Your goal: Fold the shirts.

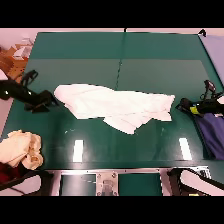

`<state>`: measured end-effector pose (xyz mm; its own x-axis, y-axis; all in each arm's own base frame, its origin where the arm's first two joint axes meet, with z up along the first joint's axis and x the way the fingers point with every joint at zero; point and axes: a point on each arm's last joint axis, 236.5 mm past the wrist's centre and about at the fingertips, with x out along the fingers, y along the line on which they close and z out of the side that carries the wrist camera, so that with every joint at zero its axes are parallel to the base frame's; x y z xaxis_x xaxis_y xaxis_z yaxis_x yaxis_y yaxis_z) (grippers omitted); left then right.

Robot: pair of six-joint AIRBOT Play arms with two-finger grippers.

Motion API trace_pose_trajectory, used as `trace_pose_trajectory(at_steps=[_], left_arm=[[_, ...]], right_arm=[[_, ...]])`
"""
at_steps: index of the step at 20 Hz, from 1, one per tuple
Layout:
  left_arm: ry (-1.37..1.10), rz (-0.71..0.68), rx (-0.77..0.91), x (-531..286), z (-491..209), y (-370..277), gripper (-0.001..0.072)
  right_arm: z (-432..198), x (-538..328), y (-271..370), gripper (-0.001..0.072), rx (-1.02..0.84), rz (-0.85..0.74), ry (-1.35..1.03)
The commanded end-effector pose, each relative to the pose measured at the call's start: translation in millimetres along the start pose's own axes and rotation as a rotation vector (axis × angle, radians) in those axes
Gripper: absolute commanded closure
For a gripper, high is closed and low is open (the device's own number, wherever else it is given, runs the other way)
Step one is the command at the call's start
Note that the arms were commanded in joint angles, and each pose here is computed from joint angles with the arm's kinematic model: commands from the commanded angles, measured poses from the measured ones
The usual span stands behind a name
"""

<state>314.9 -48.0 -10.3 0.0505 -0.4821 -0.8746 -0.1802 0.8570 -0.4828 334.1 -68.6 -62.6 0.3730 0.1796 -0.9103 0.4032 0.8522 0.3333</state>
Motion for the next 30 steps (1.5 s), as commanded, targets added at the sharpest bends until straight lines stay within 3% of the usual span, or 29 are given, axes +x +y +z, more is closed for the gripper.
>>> trace_pose_trajectory(at_steps=[1, 2, 7, 13, 15, 16, 17, 23, 24, 26, 30], left_arm=[[-0.051, -0.103, -0.085, 49.1, -26.5, 4.0, 0.0144], [-0.087, -0.143, -0.103, 62.4, -25.0, 3.1, 0.0219], [-0.232, -0.263, -0.184, 92.2, -2.8, -3.9, 0.0216], [-0.325, -0.176, -0.134, 124.1, 16.9, -18.9, 0.0227], [-0.326, -0.178, -0.104, 122.6, 17.8, -20.7, 0.0524], [-0.312, -0.186, -0.08, 122.2, 15.3, -24.8, 0.057], [-0.297, -0.197, -0.061, 121.8, 12.8, -28.7, 0.0685], [-0.31, -0.224, 0.041, 101.5, 29.4, -52.0, 0.0686], [-0.312, -0.23, 0.058, 97.3, 32.2, -56.5, 0.0686], [-0.308, -0.253, 0.104, 84.9, 37.1, -71.1, 0.0686], [-0.332, -0.239, 0.23, 25.8, 54.7, -108.6, 0.0687]], right_arm=[[-30.2, 15.5, -4.1, 0.035, 0.051, 0.015, 0.066], [-34.9, 17.5, -5.2, 0.035, 0.055, 0.014, 0.077], [-42.2, 20.9, -2.4, 0.037, 0.078, 0.032, 0.092], [-49.3, 20.1, 0.6, 0.0369, 0.082, 0.043, 0.123], [-53.5, 19.5, 1.7, 0.0367, 0.074, 0.047, 0.14], [-54.1, 19.7, 1.7, 0.0367, 0.075, 0.048, 0.143], [-54.7, 20.3, 1.4, 0.0367, 0.076, 0.047, 0.145], [-55.1, 42.1, 22.1, 0.0369, 0.093, 0.168, 0.17], [-52.9, 45.5, 30.4, 0.0384, 0.098, 0.212, 0.167], [-45.1, 43.5, 50.6, 0.0685, 0.079, 0.306, 0.147], [-3.0, -20.1, 114.1, 0.0698, -0.009, 0.523, 0.085]])
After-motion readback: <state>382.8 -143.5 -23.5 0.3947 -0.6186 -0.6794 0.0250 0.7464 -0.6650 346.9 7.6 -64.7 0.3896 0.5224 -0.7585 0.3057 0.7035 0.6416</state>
